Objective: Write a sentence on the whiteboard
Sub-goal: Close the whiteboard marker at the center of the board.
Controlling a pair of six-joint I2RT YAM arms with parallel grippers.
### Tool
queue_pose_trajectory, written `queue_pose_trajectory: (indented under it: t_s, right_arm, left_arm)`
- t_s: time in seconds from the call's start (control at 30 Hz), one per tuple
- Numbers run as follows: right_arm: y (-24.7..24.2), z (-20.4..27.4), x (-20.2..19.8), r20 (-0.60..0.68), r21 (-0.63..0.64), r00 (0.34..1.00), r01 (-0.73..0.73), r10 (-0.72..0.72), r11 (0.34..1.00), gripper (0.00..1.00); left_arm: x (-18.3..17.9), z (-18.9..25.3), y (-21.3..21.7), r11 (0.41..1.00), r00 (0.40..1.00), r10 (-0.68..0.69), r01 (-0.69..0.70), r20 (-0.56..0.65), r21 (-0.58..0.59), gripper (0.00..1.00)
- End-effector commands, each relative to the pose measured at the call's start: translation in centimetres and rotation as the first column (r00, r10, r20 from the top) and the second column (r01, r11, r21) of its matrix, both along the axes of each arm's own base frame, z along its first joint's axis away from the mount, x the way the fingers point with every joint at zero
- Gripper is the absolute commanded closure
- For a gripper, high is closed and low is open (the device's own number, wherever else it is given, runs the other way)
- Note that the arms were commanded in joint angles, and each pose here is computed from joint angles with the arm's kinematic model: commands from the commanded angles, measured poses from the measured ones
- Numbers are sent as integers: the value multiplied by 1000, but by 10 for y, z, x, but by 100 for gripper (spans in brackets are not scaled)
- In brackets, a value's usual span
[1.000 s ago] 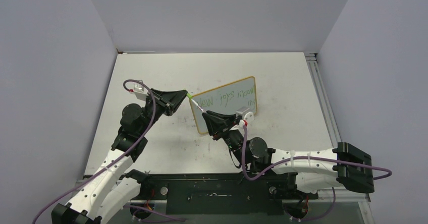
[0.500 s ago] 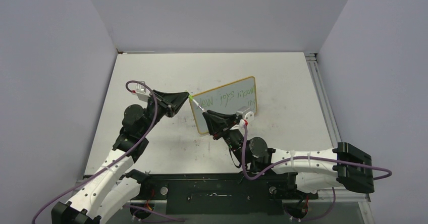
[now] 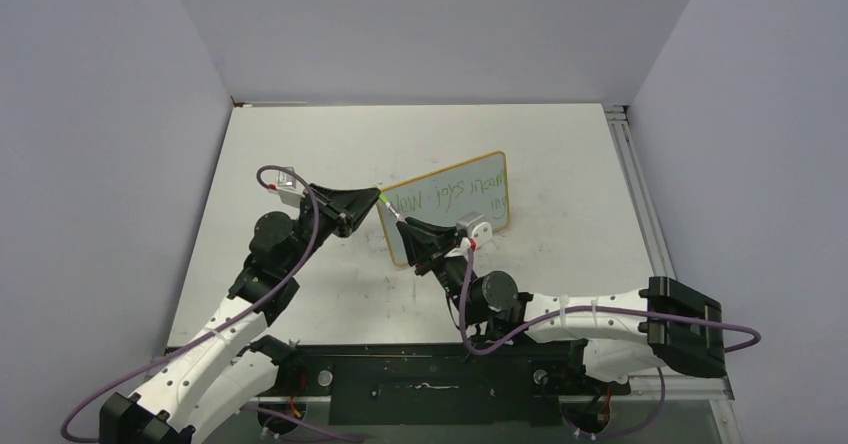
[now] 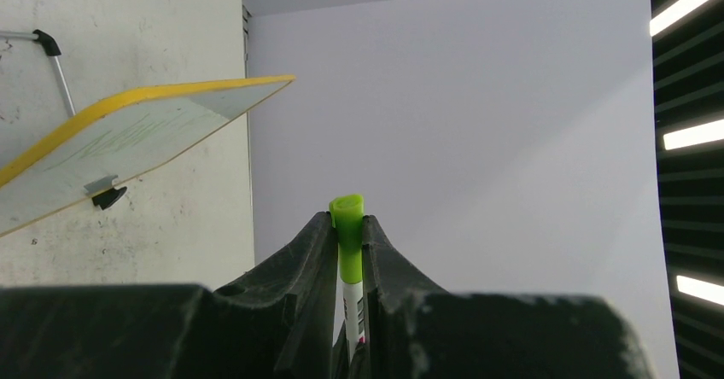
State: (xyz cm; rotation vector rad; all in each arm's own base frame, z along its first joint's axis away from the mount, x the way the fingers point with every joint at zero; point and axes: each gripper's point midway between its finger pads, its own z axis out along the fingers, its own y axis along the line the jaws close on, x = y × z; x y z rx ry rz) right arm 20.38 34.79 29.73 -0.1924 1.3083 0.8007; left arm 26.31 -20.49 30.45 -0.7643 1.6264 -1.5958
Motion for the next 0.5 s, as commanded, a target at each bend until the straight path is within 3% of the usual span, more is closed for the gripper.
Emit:
queue_pose_trajectory:
  t_s: [0.0,0.47]
  right_arm:
    - [2,19,4,57,29,998,27,-28,999,95]
    - [8,18,11,76,15,993,86,-87,996,95]
  left_arm:
    - [-9,29,-5,997,995,10,-2,95,-81,100]
    - [-25,38,-19,996,986,18,-3,168,-93,100]
